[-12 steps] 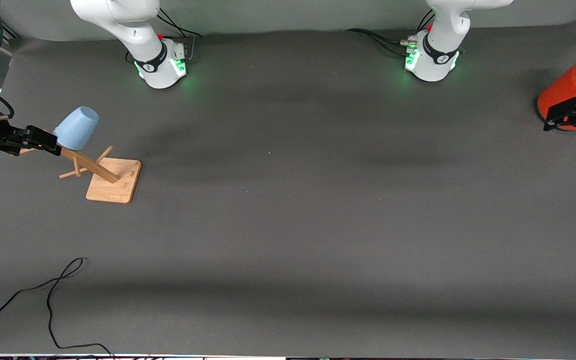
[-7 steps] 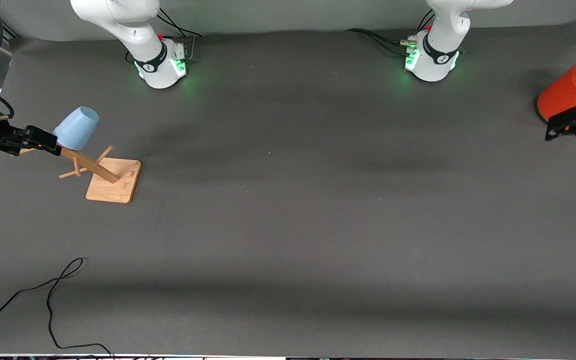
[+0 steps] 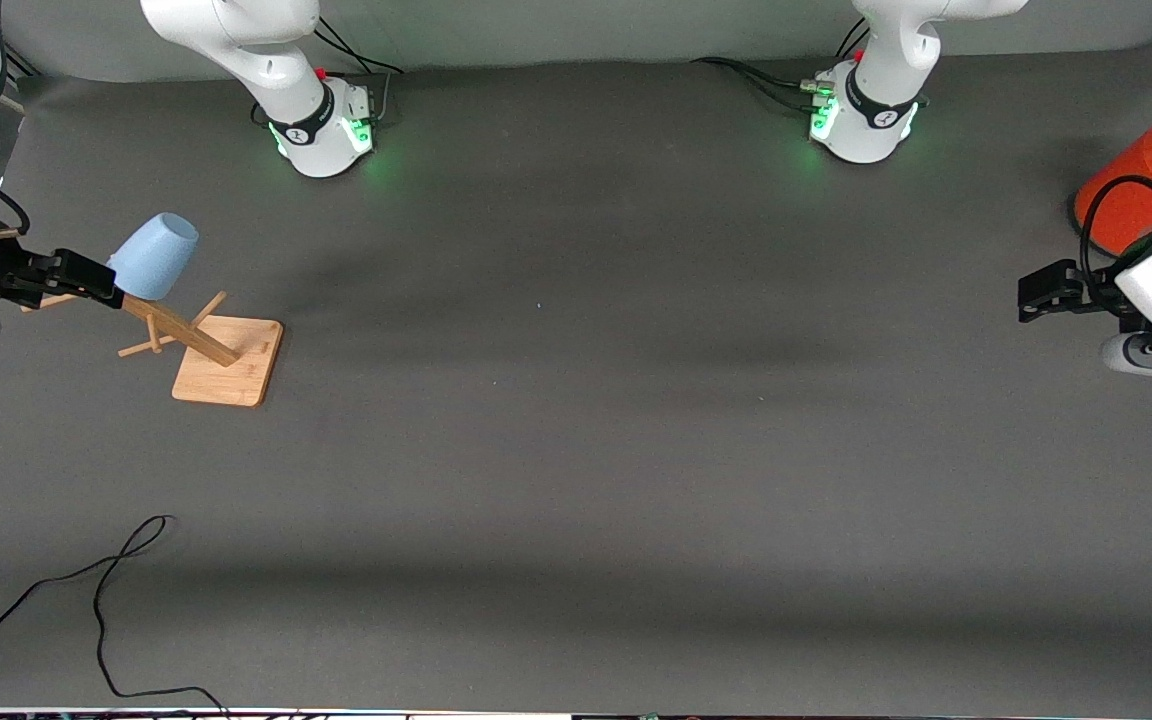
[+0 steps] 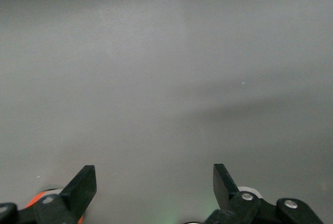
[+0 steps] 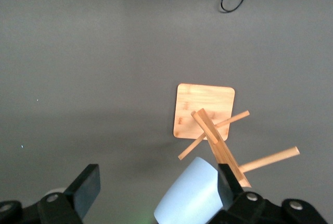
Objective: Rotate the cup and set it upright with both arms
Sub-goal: 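Grasp the light blue cup on the wooden stand peg with the right gripper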
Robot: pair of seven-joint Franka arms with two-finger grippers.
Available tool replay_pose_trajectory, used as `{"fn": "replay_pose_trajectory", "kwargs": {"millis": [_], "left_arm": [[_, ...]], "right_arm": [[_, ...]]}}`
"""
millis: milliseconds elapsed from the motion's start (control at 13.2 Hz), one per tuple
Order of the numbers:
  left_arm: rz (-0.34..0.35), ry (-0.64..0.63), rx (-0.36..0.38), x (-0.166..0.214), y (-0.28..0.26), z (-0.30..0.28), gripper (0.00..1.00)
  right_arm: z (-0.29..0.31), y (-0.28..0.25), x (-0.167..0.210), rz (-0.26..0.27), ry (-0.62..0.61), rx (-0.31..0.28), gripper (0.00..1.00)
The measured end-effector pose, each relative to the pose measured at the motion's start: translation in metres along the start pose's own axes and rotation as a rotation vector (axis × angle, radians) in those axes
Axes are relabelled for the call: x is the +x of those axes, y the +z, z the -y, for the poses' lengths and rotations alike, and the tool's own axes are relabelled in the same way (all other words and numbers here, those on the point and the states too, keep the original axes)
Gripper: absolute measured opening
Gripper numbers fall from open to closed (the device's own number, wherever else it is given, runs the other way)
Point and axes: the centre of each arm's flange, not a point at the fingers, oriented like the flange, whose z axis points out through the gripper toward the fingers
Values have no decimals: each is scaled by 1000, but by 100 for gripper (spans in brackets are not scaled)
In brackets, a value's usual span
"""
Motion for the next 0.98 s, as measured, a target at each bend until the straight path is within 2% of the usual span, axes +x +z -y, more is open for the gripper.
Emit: {"fn": "replay_pose_trajectory", "kwargs": {"millis": [528, 755, 981], "left_arm": [[-12, -16, -8, 0, -2, 7, 100], [10, -24, -18, -3, 1, 12, 100], [30, -22, -25, -3, 4, 10, 100]], "right_arm": [[-46, 6, -86, -20, 76, 40, 100], [-55, 10, -103, -15, 112, 50, 100], [-59, 15, -105, 8, 296, 54, 100]]}}
